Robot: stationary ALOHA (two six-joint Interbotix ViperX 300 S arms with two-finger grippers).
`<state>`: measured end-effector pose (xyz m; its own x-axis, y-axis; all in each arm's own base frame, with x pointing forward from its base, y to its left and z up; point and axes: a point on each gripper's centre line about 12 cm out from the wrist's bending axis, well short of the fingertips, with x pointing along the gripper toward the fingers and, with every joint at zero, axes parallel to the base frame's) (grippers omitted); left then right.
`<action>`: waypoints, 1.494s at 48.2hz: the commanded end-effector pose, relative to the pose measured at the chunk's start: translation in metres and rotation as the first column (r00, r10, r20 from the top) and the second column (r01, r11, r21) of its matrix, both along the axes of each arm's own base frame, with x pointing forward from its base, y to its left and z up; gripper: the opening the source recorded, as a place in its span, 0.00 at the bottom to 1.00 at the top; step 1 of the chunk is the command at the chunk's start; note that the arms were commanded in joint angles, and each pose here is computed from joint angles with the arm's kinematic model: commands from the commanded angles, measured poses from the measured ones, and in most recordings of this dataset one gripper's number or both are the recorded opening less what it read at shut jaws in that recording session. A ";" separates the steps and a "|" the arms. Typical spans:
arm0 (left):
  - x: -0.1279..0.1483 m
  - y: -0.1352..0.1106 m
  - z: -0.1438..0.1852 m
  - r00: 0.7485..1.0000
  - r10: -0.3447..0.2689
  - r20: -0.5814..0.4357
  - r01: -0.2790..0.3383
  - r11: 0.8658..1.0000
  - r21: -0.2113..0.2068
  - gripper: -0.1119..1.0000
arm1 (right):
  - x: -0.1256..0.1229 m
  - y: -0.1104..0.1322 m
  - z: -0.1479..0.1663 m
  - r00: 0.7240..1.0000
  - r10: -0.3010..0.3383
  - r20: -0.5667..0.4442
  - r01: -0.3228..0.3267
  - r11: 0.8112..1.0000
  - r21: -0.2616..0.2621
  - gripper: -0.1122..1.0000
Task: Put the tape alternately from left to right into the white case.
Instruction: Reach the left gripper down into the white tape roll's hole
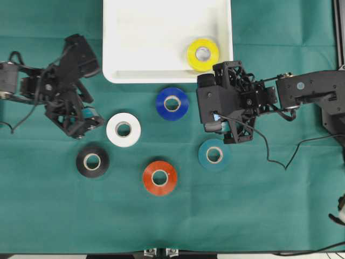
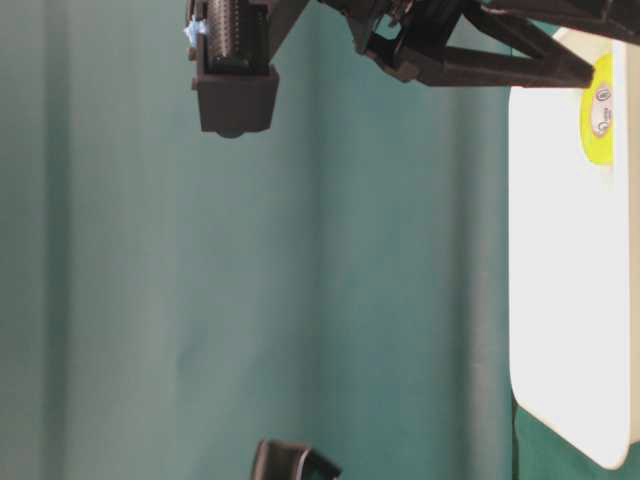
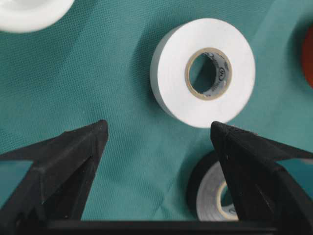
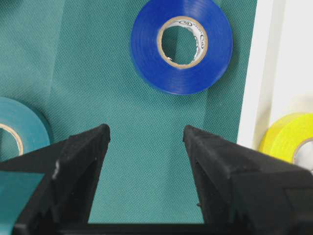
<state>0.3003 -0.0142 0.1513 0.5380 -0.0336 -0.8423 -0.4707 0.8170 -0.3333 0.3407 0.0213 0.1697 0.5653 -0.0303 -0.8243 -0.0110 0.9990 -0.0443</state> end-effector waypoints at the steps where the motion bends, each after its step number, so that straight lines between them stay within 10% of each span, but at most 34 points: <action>1: 0.011 -0.002 0.006 1.000 -0.004 0.012 0.004 1.000 -0.002 0.77 | 0.002 0.001 0.011 0.999 0.002 0.040 -0.002 1.000 0.005 0.72; 25: 0.024 -0.008 -0.009 0.993 0.107 -0.047 -0.110 0.991 -0.075 0.77 | 0.000 0.001 0.008 1.000 0.003 0.029 -0.003 1.000 0.004 0.72; 72: 0.060 -0.009 -0.039 0.977 0.103 -0.188 -0.114 0.992 -0.046 0.77 | -0.004 0.002 0.002 0.999 0.013 0.038 -0.013 1.000 0.006 0.72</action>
<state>0.3518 -0.0252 0.1048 0.3484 -0.0353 -0.9367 -0.6181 0.7426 -0.2579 0.3342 0.0214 0.1604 0.5634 -0.0242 -0.8258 -0.0181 0.9990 -0.0416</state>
